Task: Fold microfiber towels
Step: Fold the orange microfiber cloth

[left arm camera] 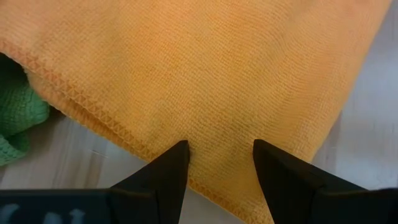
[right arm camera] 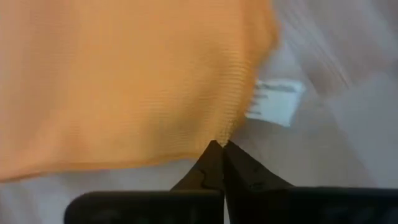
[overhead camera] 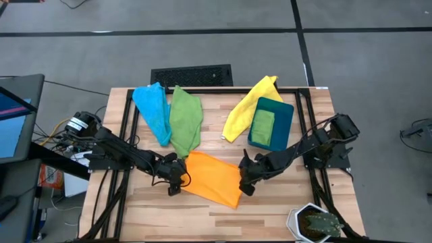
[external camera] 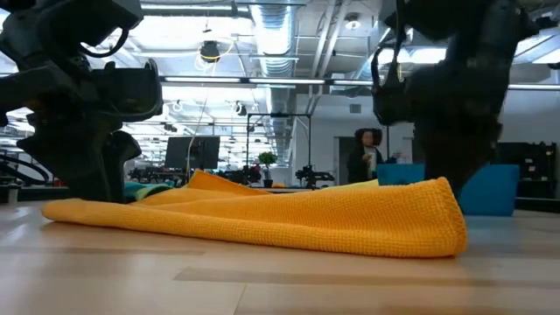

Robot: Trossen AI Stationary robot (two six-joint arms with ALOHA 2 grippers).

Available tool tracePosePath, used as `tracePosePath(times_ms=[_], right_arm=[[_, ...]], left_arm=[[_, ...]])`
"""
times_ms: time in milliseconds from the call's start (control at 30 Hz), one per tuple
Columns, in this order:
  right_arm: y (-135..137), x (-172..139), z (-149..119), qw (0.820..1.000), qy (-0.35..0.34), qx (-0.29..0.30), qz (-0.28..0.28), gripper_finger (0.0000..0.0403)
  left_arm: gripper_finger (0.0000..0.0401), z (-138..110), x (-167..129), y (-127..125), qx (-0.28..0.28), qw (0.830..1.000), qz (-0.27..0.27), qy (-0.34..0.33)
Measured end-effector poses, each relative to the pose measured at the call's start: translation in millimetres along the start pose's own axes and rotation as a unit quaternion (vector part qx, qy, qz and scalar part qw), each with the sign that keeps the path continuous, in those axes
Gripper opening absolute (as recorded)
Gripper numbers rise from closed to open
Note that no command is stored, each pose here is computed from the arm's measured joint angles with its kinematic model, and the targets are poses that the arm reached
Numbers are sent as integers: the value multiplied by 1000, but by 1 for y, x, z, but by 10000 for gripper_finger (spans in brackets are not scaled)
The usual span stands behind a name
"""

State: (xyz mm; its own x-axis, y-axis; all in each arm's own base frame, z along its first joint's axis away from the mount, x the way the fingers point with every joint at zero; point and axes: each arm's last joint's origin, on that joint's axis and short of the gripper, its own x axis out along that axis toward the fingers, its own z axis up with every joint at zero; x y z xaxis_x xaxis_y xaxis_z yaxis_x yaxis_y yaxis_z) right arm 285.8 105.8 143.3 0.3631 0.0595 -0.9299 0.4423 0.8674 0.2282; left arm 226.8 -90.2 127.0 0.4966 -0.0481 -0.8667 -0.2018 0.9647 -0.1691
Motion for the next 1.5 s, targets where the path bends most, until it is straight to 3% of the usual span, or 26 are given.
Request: tracePosePath(times_ms=[233, 400, 533, 700, 867, 1000, 1100, 1500], right_arm=[[10, -27, 42, 997, -66, -31, 32, 20], [-1, -21, 58, 997, -74, -33, 12, 17], [-6, -9, 59, 998, -58, -30, 0, 72], [-9, -5, 59, 999, -24, -27, 22, 163], [-6, -26, 52, 998, -49, -46, -12, 207], [-1, -40, 41, 992, -51, -116, -31, 210], [-2, -35, 28, 985, -46, -161, -50, 203], [-20, -5, 18, 972, -100, -212, -12, 194]], left_arm=[[178, 0, 0, 0, -2, 1000, 3, -1], [178, 0, 0, 0, -10, 1000, 3, -1], [178, 0, 0, 0, -17, 1000, 2, -1], [178, 0, 0, 0, -17, 1000, 2, 0], [178, 0, 0, 0, -17, 1000, 1, 1], [178, 0, 0, 0, -21, 1000, 1, 2], [178, 0, 0, 0, -22, 1000, 1, 2], [178, 0, 0, 0, -14, 1000, 2, 4]])
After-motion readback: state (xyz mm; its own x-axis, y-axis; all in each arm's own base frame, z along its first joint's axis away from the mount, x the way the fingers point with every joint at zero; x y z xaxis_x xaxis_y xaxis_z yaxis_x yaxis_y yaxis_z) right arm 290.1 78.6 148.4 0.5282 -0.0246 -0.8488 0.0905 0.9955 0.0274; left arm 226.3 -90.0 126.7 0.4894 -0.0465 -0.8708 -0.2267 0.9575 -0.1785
